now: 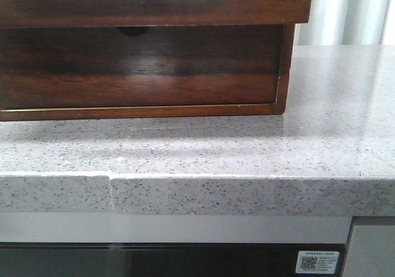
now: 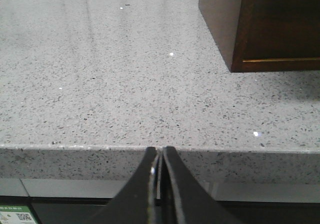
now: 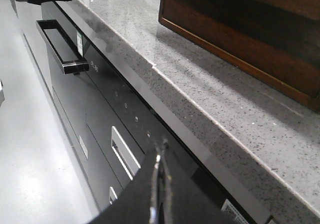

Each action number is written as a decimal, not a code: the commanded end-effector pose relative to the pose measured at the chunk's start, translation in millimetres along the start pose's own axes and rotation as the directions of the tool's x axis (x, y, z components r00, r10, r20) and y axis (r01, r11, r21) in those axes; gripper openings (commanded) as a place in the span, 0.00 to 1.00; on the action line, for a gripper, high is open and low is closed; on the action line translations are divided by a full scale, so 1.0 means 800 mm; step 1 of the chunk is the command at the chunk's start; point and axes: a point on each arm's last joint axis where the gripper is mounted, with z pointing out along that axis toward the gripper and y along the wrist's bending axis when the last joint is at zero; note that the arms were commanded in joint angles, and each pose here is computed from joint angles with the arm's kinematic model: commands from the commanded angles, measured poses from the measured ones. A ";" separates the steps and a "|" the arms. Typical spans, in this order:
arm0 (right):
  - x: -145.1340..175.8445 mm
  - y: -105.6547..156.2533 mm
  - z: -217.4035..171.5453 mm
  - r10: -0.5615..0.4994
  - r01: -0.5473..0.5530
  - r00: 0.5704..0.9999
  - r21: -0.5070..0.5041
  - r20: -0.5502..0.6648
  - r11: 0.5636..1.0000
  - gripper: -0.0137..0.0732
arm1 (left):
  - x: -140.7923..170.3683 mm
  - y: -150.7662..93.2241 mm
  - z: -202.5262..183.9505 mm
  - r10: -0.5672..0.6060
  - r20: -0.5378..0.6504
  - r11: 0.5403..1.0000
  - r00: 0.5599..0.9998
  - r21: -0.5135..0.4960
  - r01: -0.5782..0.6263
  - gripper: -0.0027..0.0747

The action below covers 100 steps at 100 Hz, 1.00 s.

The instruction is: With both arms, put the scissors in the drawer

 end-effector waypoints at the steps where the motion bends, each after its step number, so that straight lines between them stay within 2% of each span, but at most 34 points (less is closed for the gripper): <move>1: -0.016 -0.007 -0.002 0.014 -0.017 0.998 0.046 0.066 0.999 0.09 | 0.003 -0.001 0.000 -0.003 0.050 1.000 0.999 0.003 0.003 0.01; 32: -0.015 -0.008 -0.001 0.014 -0.018 0.997 0.056 0.073 0.998 0.09 | 0.003 -0.001 0.000 -0.003 0.050 1.000 0.999 0.003 0.003 0.01; 41: -0.007 -0.012 0.001 -0.081 0.075 0.995 0.110 0.054 0.991 0.09 | 0.003 -0.001 0.000 -0.003 0.050 1.000 0.999 0.003 0.003 0.01; 52: -0.007 -0.023 0.001 0.056 -0.084 0.990 0.219 0.132 0.972 0.09 | 0.003 -0.001 0.000 -0.003 0.050 1.000 0.999 0.003 0.003 0.01; 68: -0.010 -0.032 -0.001 0.043 -0.149 0.953 0.342 0.298 0.928 0.09 | 0.003 -0.001 0.000 -0.003 0.050 1.000 0.999 0.003 0.003 0.01; 82: -0.015 -0.043 -0.007 0.007 -0.181 0.942 0.488 0.336 0.854 0.09 | 0.003 -0.001 0.000 -0.003 0.050 1.000 0.999 0.003 0.003 0.01; 100: -0.008 -0.057 -0.017 -0.003 -0.206 0.957 0.688 0.289 0.696 0.09 | 0.003 -0.001 0.000 -0.003 0.050 1.000 0.999 0.003 0.003 0.01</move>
